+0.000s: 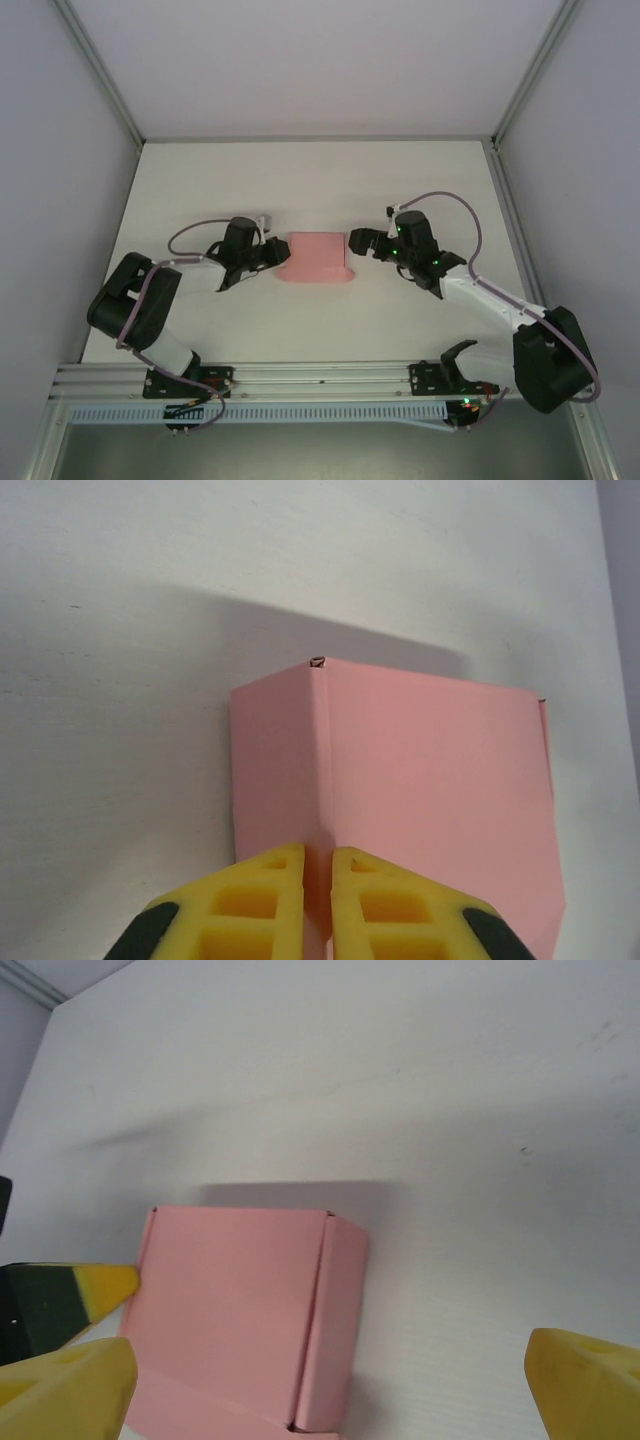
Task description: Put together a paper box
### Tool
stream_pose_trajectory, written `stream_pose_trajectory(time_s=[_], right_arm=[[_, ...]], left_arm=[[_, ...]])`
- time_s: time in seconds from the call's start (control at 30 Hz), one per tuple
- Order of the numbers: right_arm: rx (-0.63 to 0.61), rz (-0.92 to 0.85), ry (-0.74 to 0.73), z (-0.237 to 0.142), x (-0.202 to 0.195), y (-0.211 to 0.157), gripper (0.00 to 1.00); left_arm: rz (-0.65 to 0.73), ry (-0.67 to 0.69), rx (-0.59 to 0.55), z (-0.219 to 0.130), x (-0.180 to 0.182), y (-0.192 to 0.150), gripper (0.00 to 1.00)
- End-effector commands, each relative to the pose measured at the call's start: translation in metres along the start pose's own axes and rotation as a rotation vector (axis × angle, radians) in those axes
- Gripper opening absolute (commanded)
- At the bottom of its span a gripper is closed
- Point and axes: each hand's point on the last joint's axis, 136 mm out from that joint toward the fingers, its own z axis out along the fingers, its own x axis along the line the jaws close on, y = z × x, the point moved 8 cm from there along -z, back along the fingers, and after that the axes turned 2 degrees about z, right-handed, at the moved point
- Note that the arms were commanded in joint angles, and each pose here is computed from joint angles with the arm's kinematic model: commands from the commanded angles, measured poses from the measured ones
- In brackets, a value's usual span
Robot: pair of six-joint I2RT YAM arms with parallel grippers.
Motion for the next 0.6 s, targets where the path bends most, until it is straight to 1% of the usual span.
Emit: stream_pose_trajectory(time_s=[0.0, 0.17, 0.23, 0.4, 0.5, 0.57], right_arm=[[0.122, 0.102, 0.110, 0.009, 0.007, -0.001, 1.00], [0.235, 0.155, 0.104, 0.029, 0.000, -0.006, 1.00], [0.276, 0.171, 0.095, 0.036, -0.002, -0.008, 1.00], [0.314, 0.194, 0.244, 0.050, 0.007, -0.010, 0.99], [0.340, 0.222, 0.329, 0.054, 0.013, -0.011, 0.90], [0.333, 0.229, 0.397, 0.052, 0.019, -0.009, 0.78]], left_arm=[[0.025, -0.113, -0.035, -0.009, -0.010, 0.007, 0.00], [-0.027, -0.248, -0.054, -0.016, -0.006, 0.005, 0.00], [-0.030, -0.246, -0.051, -0.015, -0.005, 0.005, 0.00], [-0.031, -0.268, -0.040, -0.013, -0.004, 0.003, 0.00], [-0.029, -0.271, -0.035, -0.012, -0.005, 0.004, 0.00], [-0.027, -0.263, -0.034, -0.011, -0.005, 0.004, 0.00]])
